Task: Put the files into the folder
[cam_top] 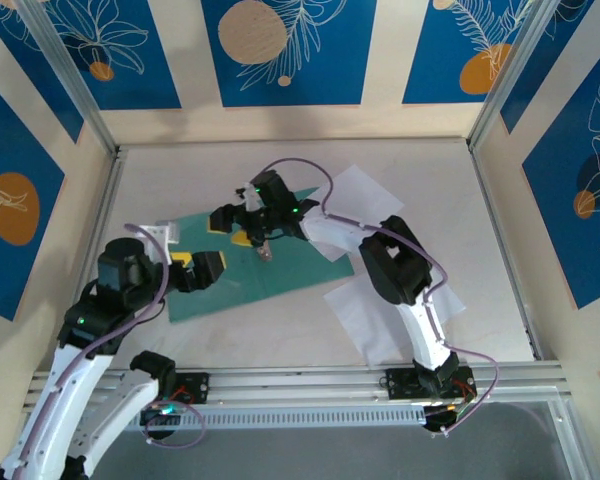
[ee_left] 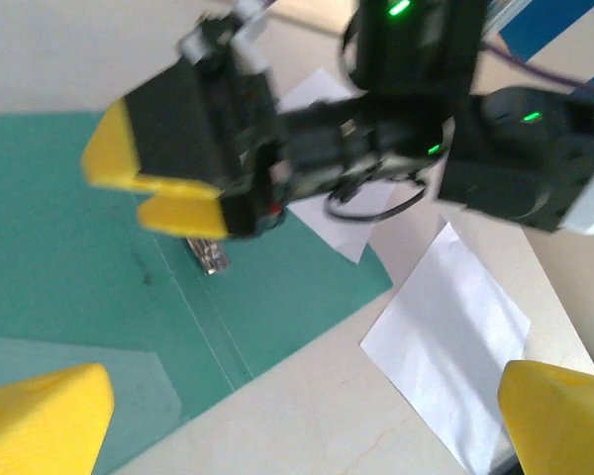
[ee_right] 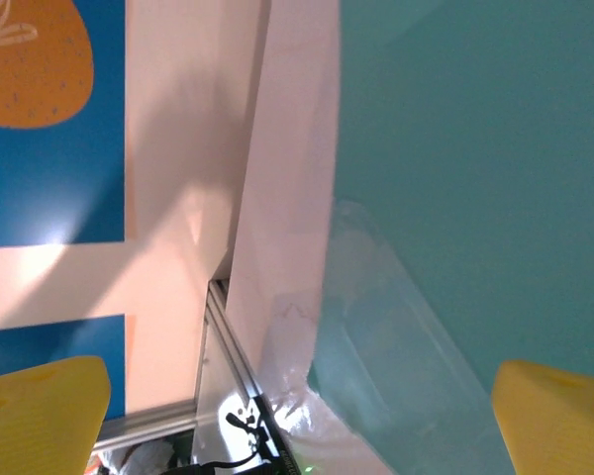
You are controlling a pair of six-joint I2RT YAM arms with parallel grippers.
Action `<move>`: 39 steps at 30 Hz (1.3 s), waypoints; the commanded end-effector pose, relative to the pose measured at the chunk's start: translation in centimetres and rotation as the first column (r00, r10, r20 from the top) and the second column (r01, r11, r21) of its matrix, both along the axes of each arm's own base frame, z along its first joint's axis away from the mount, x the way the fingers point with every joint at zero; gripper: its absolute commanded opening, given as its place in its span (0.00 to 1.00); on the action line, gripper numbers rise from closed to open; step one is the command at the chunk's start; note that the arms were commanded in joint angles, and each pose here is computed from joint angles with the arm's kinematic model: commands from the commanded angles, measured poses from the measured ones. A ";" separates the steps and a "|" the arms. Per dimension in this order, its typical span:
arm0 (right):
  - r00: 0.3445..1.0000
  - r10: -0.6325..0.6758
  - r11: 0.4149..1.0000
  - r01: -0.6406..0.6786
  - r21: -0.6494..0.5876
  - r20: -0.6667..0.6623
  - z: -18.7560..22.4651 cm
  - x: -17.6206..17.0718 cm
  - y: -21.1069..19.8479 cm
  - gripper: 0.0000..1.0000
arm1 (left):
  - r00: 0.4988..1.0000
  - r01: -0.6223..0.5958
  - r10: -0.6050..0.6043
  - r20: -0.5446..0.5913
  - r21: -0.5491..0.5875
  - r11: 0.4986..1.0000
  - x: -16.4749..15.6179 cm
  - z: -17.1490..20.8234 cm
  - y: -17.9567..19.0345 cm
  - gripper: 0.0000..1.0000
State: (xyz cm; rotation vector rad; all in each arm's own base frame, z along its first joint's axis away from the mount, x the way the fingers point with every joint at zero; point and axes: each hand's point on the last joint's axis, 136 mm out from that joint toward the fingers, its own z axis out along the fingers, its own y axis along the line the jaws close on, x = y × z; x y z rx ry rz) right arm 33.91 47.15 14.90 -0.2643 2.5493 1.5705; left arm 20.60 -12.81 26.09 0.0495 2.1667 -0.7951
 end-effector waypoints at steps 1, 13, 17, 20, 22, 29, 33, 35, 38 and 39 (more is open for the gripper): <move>0.998 -0.039 0.999 0.041 -0.029 0.055 1.5 0.5 -3.5 0.99 | 0.998 0.054 -0.055 -0.012 -0.074 0.996 0.5 -0.5 -1.7 1.00; 0.989 -0.140 0.979 0.133 -0.153 -0.039 -5.9 -1.7 -11.1 0.99 | 0.957 0.056 -0.067 -0.283 -0.047 0.997 2.6 -12.1 -3.4 1.00; 0.987 -0.145 0.976 0.132 -0.171 -0.067 -7.3 -2.9 -11.8 0.99 | 0.940 0.028 -0.021 -0.341 0.014 1.000 2.9 -15.4 -2.7 1.00; 0.986 -0.146 0.974 0.130 -0.184 -0.076 -7.9 -3.6 -12.2 0.99 | 0.923 0.027 -0.005 -0.385 0.050 0.998 3.1 -17.5 -2.4 1.00; 0.986 -0.148 0.973 0.131 -0.192 -0.080 -8.3 -3.9 -12.5 0.99 | 0.912 0.025 0.007 -0.410 0.072 0.997 3.2 -18.7 -2.3 1.00; 0.982 -0.152 0.970 0.127 -0.206 -0.112 -9.6 -5.3 -13.2 0.99 | 0.880 0.037 0.026 -0.474 0.122 0.992 3.9 -21.6 -2.0 1.00; 0.982 -0.150 0.969 0.122 -0.213 -0.119 -9.8 -6.2 -13.4 0.99 | 0.872 0.037 0.039 -0.487 0.145 0.989 4.6 -22.6 -1.7 1.00; 0.981 -0.149 0.969 0.120 -0.217 -0.122 -9.9 -6.5 -13.5 0.99 | 0.865 0.032 0.047 -0.499 0.148 0.989 5.0 -22.9 -1.6 1.00; 0.981 -0.146 0.969 0.117 -0.216 -0.126 -9.9 -7.0 -13.5 0.99 | 0.857 0.023 0.066 -0.510 0.165 0.986 5.6 -23.3 -1.4 1.00; 0.981 -0.145 0.970 0.116 -0.215 -0.126 -9.9 -7.1 -13.5 0.99 | 0.854 0.020 0.071 -0.515 0.169 0.985 5.9 -23.4 -1.3 1.00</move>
